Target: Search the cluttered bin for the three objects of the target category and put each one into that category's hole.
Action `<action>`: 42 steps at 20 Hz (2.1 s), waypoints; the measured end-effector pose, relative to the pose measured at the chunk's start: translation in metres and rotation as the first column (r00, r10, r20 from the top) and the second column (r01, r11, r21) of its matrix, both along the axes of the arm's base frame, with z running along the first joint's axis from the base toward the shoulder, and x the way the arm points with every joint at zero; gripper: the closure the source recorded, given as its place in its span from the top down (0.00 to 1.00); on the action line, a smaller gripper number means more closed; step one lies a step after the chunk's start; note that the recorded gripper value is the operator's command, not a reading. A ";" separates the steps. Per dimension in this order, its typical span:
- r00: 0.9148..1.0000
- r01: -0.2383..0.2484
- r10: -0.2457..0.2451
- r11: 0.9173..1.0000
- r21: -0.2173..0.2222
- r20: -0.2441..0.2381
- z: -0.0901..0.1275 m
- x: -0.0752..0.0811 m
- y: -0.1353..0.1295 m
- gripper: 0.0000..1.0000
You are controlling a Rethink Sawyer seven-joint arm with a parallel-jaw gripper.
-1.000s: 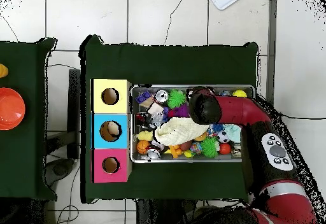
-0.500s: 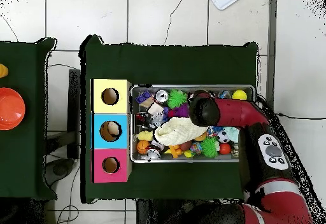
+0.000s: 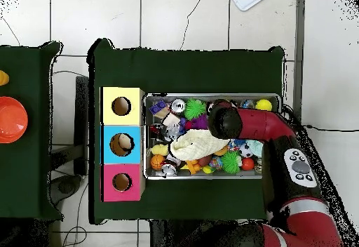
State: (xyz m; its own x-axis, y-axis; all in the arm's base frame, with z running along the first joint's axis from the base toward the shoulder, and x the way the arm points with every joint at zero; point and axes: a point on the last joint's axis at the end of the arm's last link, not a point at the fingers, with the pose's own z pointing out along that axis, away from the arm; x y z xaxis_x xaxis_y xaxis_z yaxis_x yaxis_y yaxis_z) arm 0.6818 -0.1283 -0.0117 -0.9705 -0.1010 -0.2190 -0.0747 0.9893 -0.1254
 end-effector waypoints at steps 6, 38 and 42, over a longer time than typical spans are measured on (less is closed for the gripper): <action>1.000 0.010 -0.010 1.000 -0.001 -0.005 0.002 0.001 0.007 1.00; 0.999 0.037 -0.039 0.996 -0.080 -0.030 0.004 -0.009 0.025 1.00; 0.998 0.039 -0.042 0.996 -0.080 -0.036 -0.004 -0.013 0.023 1.00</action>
State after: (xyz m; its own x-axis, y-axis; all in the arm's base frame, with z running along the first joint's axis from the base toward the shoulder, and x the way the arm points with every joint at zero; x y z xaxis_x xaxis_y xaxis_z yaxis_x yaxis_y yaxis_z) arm 0.6683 -0.1049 -0.0154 -0.9816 -0.0774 -0.1748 -0.0414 0.9787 -0.2010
